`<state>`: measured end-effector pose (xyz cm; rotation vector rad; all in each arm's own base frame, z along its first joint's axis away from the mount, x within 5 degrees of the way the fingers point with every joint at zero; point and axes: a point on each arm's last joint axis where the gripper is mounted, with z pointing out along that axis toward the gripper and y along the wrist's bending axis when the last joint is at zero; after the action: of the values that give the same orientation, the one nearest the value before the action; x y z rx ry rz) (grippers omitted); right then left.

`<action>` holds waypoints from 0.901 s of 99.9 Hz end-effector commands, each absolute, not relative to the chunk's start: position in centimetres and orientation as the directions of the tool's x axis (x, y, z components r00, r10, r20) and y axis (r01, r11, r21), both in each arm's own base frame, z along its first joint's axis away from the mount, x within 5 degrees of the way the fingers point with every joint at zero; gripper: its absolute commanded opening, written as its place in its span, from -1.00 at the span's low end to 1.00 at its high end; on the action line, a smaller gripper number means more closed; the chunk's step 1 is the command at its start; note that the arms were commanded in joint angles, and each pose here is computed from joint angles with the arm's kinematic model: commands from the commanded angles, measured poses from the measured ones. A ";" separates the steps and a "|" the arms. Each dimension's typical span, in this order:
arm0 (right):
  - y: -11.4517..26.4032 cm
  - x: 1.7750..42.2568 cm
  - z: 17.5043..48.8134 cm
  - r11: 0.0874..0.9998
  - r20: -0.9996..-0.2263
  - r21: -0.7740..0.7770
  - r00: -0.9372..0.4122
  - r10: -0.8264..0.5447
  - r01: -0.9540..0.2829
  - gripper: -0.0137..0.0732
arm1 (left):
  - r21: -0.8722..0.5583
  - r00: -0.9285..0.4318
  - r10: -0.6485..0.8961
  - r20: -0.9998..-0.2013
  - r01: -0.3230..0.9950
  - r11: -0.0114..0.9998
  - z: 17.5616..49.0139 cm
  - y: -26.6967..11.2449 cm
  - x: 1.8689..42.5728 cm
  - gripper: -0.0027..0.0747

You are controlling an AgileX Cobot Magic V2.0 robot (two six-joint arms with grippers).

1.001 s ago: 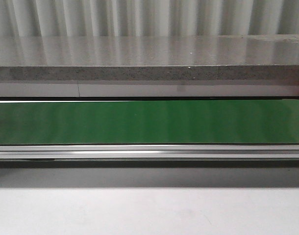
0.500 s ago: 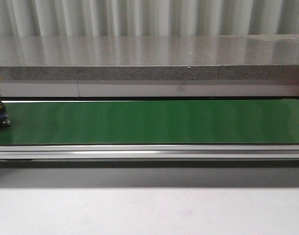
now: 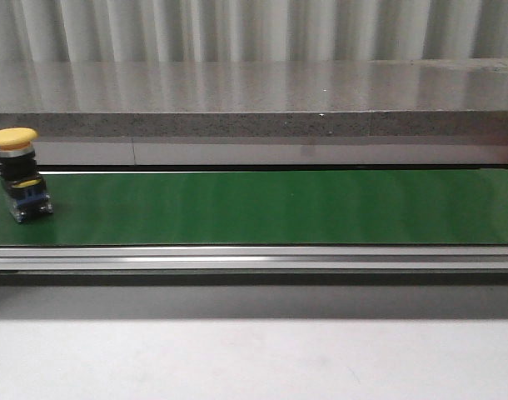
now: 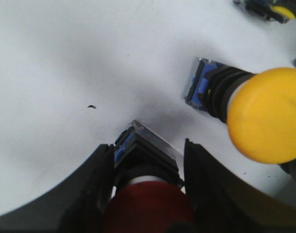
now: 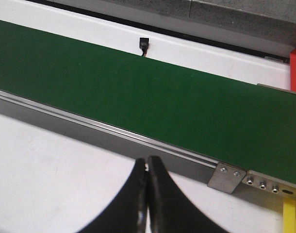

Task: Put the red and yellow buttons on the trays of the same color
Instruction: 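Lower the left gripper onto a red button and grasp it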

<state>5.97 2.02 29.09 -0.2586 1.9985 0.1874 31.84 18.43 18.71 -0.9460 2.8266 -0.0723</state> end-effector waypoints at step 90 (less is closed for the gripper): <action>2.0 6.2 30.4 0.967 -0.938 0.000 -0.336 -0.090 -0.257 -0.84 | -0.121 -0.892 -0.234 -0.385 -0.203 0.972 31.4 5.4 31.2 -0.91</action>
<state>5.97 2.02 29.09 -0.2586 1.9985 0.1874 30.78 7.03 29.32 -0.3898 2.8114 -0.0901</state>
